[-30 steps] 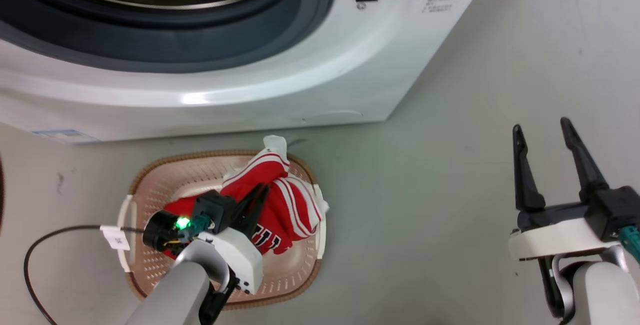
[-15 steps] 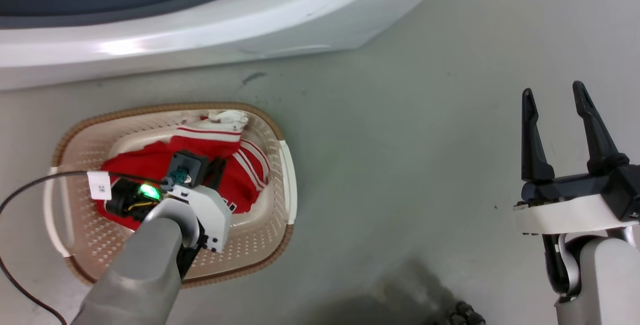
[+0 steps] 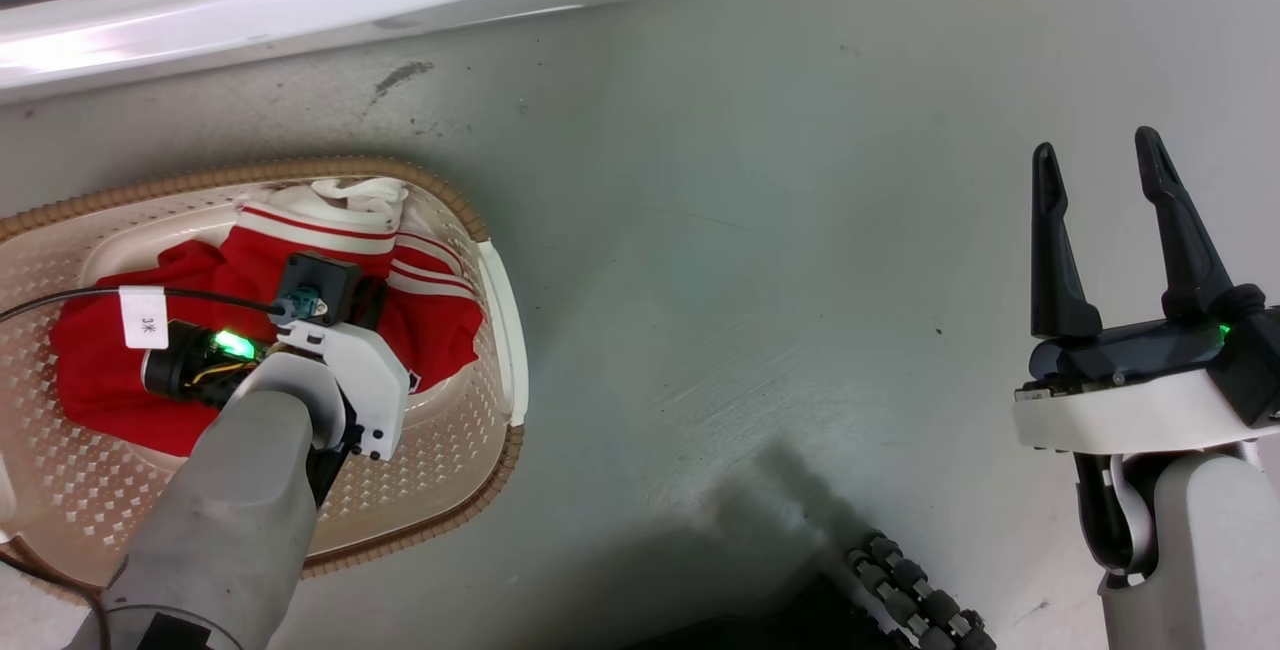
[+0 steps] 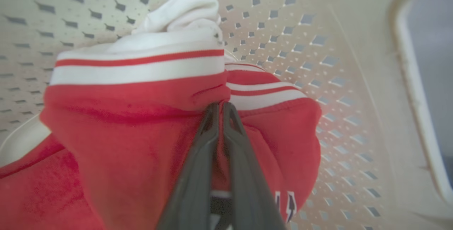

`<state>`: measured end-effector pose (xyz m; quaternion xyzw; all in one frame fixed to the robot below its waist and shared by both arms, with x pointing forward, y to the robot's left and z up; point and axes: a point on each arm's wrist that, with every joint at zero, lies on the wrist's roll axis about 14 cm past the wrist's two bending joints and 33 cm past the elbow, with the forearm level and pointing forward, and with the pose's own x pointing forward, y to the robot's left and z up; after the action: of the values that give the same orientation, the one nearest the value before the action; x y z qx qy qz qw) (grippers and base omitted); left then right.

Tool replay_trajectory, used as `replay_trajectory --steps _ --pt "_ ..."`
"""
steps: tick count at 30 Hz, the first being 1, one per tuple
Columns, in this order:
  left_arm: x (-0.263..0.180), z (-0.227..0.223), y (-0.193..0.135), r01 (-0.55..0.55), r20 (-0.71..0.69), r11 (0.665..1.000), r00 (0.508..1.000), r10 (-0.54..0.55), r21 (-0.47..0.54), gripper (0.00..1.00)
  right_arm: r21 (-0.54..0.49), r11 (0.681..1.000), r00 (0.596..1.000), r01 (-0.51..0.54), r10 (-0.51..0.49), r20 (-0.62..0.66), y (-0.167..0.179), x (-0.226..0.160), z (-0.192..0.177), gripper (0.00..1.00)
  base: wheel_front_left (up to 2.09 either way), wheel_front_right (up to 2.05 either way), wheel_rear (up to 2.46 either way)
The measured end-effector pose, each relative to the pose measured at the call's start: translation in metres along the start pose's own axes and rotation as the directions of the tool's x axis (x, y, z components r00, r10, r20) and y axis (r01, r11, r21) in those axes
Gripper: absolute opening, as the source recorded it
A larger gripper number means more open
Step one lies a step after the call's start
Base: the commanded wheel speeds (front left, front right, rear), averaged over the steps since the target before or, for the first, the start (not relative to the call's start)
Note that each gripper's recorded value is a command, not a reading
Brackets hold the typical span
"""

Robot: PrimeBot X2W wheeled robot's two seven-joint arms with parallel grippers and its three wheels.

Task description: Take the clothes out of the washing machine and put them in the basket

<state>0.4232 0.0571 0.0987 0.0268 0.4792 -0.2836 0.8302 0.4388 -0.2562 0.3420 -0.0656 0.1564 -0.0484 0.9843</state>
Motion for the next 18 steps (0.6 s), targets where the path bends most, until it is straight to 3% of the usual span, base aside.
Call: replay_trajectory --steps 2,3,4,11,18 --pt "0.003 -0.001 -0.001 0.003 -0.005 1.000 1.000 -0.003 0.000 0.00 0.000 1.000 1.000 0.004 -0.004 -0.004 -0.001 -0.001 -0.001 1.00 0.00 0.00 0.00" --pt "0.003 -0.001 -0.001 0.003 -0.004 1.000 1.000 -0.003 0.002 0.11 0.001 1.000 1.000 0.005 -0.005 -0.003 -0.002 -0.001 -0.001 1.00 0.00 0.00 0.00" --pt "0.003 0.000 0.000 -0.001 -0.002 1.000 1.000 0.001 0.004 1.00 0.002 1.000 1.000 0.007 -0.007 -0.002 -0.002 -0.001 0.000 1.00 0.00 0.00 0.00" --pt "-0.009 0.024 0.000 -0.009 0.060 1.000 0.998 0.008 0.020 1.00 0.004 1.000 1.000 0.008 -0.008 0.029 -0.003 -0.003 0.012 1.00 0.00 0.00 0.00" --pt "-0.041 0.079 -0.014 -0.004 0.227 1.000 0.974 -0.003 0.031 1.00 -0.012 1.000 0.994 0.016 -0.015 0.104 -0.007 -0.008 0.043 1.00 0.00 0.00 0.00"
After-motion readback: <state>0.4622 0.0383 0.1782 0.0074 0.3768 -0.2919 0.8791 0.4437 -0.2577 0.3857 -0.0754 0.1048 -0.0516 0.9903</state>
